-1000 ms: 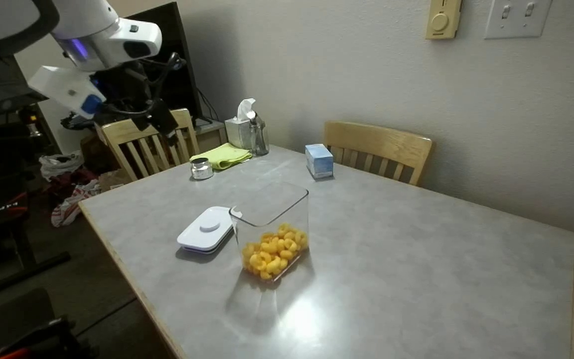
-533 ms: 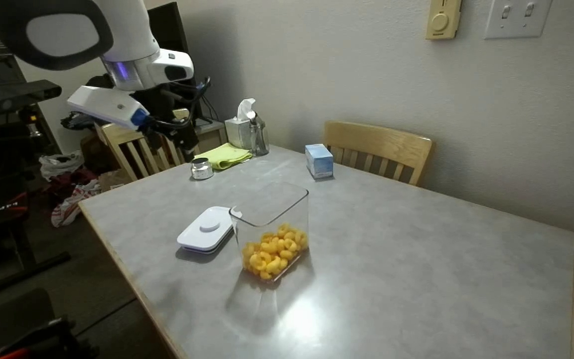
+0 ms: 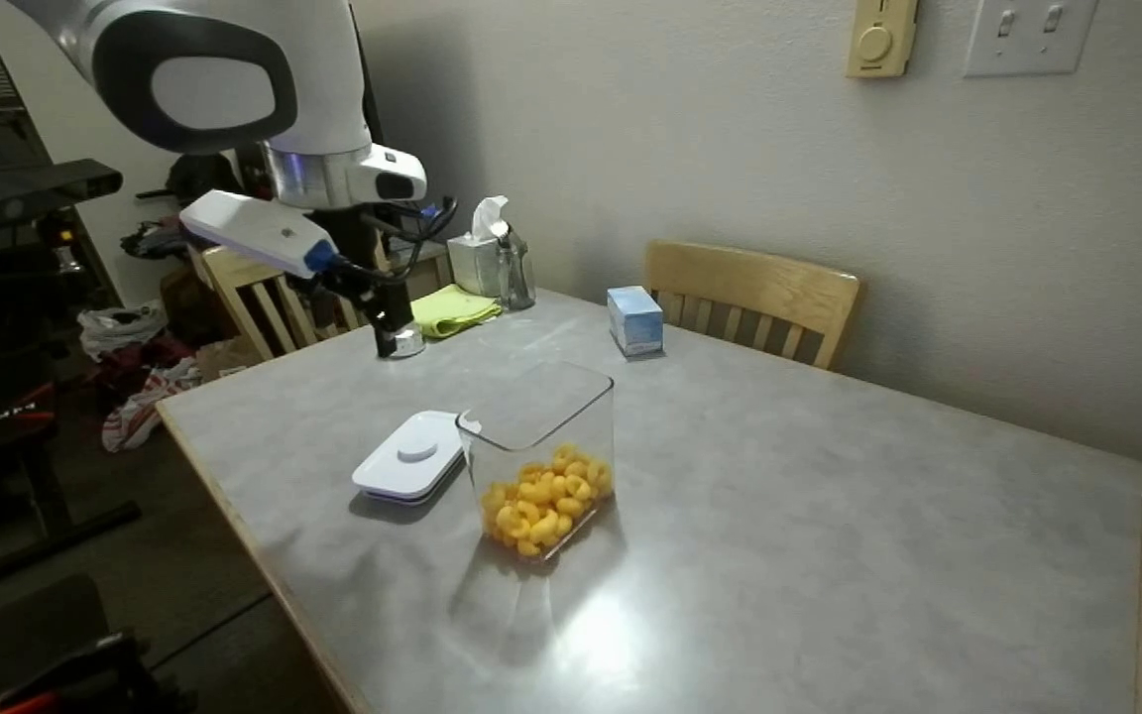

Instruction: Put the lid on the container and then press the button atop the lid

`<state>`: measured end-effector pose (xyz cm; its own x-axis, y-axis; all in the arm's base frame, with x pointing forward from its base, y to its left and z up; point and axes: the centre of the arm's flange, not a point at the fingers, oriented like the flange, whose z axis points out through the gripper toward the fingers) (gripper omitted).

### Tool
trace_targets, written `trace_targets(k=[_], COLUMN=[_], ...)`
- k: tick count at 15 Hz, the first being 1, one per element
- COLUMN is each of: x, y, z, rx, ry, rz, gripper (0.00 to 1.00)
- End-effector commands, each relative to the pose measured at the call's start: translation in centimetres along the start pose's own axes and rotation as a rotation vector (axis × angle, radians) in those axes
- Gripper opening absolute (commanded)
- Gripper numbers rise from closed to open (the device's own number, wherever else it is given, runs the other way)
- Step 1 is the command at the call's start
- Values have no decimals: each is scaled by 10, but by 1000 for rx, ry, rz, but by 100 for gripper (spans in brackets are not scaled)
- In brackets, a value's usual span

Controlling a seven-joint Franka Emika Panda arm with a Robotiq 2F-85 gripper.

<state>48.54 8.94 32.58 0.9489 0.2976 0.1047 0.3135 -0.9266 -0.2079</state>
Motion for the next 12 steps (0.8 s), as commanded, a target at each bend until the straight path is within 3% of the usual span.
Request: trace_targets(k=[1,6,12], x=[0,1,13], y=[-2,0,30], z=[-1,8,60], rx=[0,-22,-91], ry=[1,-7,-70], rz=[-2,4,4], gripper=[100,100,100])
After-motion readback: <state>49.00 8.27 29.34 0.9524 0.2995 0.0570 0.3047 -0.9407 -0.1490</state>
